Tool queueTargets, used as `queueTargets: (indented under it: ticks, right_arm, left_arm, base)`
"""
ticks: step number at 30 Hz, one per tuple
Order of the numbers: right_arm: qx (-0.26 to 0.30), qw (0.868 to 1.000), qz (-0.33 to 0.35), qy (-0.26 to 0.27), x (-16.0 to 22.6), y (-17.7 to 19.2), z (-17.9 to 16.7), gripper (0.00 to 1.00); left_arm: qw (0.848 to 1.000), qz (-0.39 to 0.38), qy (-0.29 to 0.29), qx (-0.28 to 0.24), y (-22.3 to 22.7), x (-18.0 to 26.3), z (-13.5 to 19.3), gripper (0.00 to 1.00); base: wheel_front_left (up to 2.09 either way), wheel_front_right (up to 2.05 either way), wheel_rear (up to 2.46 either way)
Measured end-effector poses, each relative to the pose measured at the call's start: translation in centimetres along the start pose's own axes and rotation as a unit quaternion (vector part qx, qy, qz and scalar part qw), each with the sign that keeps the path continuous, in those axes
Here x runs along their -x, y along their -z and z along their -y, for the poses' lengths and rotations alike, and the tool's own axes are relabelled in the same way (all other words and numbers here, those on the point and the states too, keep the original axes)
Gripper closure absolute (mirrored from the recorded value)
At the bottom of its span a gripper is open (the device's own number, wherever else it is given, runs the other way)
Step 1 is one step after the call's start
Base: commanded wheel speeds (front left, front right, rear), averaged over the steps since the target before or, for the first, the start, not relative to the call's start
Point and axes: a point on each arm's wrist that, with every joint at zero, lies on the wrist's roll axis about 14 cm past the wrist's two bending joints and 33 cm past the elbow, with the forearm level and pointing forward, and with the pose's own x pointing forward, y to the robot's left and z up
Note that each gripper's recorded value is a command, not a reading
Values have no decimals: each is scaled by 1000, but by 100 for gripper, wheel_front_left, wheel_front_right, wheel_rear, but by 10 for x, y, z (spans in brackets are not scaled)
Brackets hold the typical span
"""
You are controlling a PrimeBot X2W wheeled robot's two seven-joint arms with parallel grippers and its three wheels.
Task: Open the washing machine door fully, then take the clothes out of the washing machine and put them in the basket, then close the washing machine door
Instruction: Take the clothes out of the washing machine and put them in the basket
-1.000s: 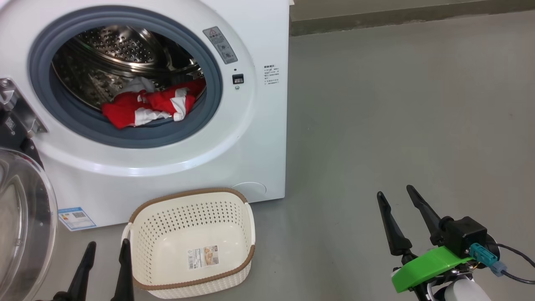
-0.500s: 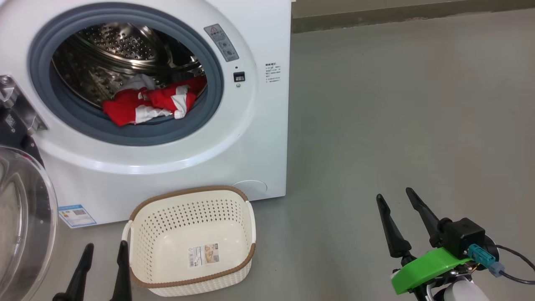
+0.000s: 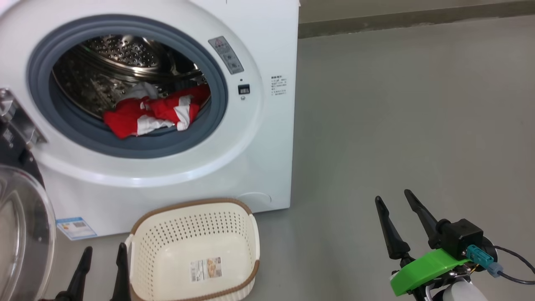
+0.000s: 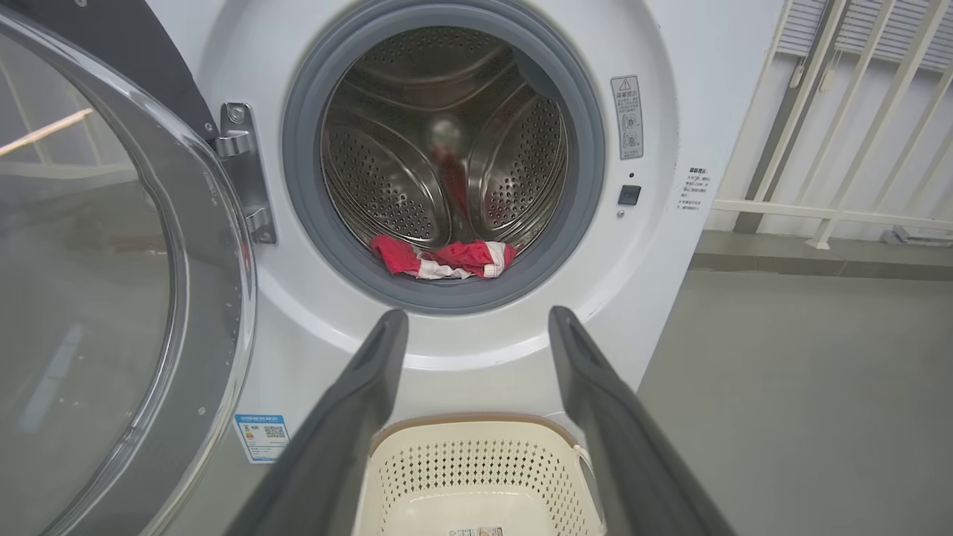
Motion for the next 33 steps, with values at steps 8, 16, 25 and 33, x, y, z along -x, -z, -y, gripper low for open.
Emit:
queueTargets:
  ticks: [8, 16, 25, 33]
  right_arm:
    - [-3, 1000, -1, -4, 0, 1, -3, 0]
    - [-3, 1000, 1, -8, 0, -1, -5, 0]
    - [-6, 1000, 7, -10, 1, -4, -7, 0]
    - [-7, 1000, 2, -11, 0, -1, -7, 0]
  left_arm:
    - [1000, 8, 4, 2, -5, -2, 1, 0]
    - [1000, 12, 7, 3, -8, -2, 2, 0]
    - [1000, 19, 8, 4, -12, 0, 2, 0]
    - [1000, 17, 8, 4, -11, -1, 1, 0]
  base:
    - [178, -178, 0]
    - [74, -74, 0]
    - [1, -1, 0]
    - [0, 0, 0]
